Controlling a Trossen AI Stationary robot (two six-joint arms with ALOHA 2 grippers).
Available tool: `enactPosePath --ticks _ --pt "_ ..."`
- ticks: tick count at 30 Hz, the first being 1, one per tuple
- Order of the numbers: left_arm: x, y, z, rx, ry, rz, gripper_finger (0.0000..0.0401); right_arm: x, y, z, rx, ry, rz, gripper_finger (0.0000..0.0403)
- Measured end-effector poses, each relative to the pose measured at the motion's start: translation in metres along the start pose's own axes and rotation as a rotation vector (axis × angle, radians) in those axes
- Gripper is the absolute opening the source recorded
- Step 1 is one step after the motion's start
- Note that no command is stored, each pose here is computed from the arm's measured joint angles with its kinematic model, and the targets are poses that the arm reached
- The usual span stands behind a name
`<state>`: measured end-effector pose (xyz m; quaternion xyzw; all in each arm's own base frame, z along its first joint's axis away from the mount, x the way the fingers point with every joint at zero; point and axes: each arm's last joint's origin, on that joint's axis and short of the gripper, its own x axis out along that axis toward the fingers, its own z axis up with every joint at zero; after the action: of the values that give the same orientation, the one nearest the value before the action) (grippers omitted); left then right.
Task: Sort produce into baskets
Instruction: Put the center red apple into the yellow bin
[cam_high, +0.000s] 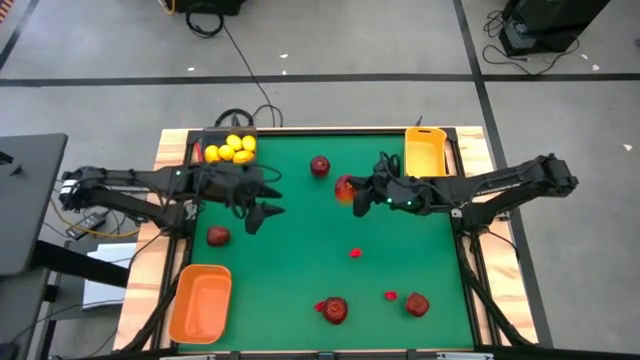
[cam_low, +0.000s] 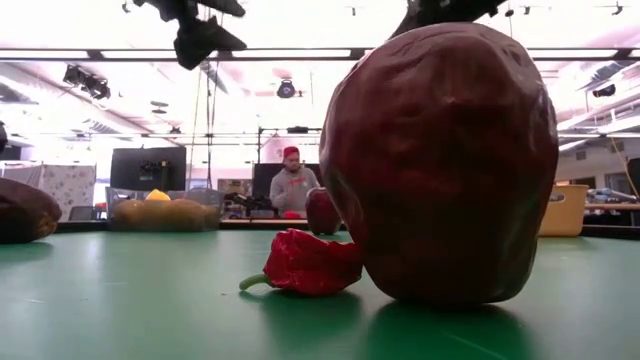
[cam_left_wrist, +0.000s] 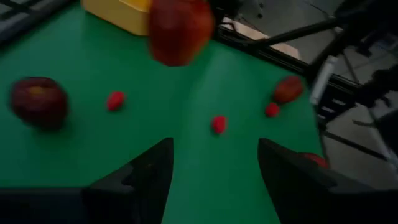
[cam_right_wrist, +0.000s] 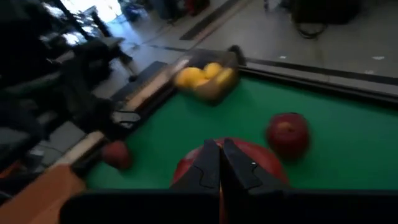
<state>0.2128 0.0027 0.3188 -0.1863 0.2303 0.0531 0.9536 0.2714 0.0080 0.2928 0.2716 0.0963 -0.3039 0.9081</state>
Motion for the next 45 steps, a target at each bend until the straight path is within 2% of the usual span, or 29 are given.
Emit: enactPosePath --ticks 4,9,18,21,31,39,45 --pt "0.003 0.012 0.009 -0.04 -0.053 0.041 0.0237 -0.003 -0.018 0.01 0.025 -0.029 -0.136 0.0005" --pt "0.016 0.02 0.019 -0.061 -0.118 0.01 0.0237 -0.005 -0.054 0.025 0.069 -0.061 -0.372 0.0005" --pt "0.042 0.036 0.015 -0.087 -0.042 0.058 0.0237 -0.013 -0.118 0.031 0.121 0.006 -0.81 0.0005" --pt "0.047 0.04 0.016 -0.093 -0.049 0.071 0.0237 -0.009 -0.137 0.025 0.126 0.038 -0.904 0.0005" --pt "0.047 0.05 0.018 -0.118 -0.058 0.094 0.0237 -0.003 -0.177 -0.006 0.168 0.145 -1.003 0.0005" --pt "0.047 0.052 0.017 -0.165 -0.049 0.126 0.0237 0.006 -0.195 -0.024 0.217 0.198 -0.911 0.0014" --pt "0.047 0.052 0.016 -0.179 -0.049 0.125 0.0237 0.006 -0.199 -0.026 0.25 0.224 -0.905 0.004"
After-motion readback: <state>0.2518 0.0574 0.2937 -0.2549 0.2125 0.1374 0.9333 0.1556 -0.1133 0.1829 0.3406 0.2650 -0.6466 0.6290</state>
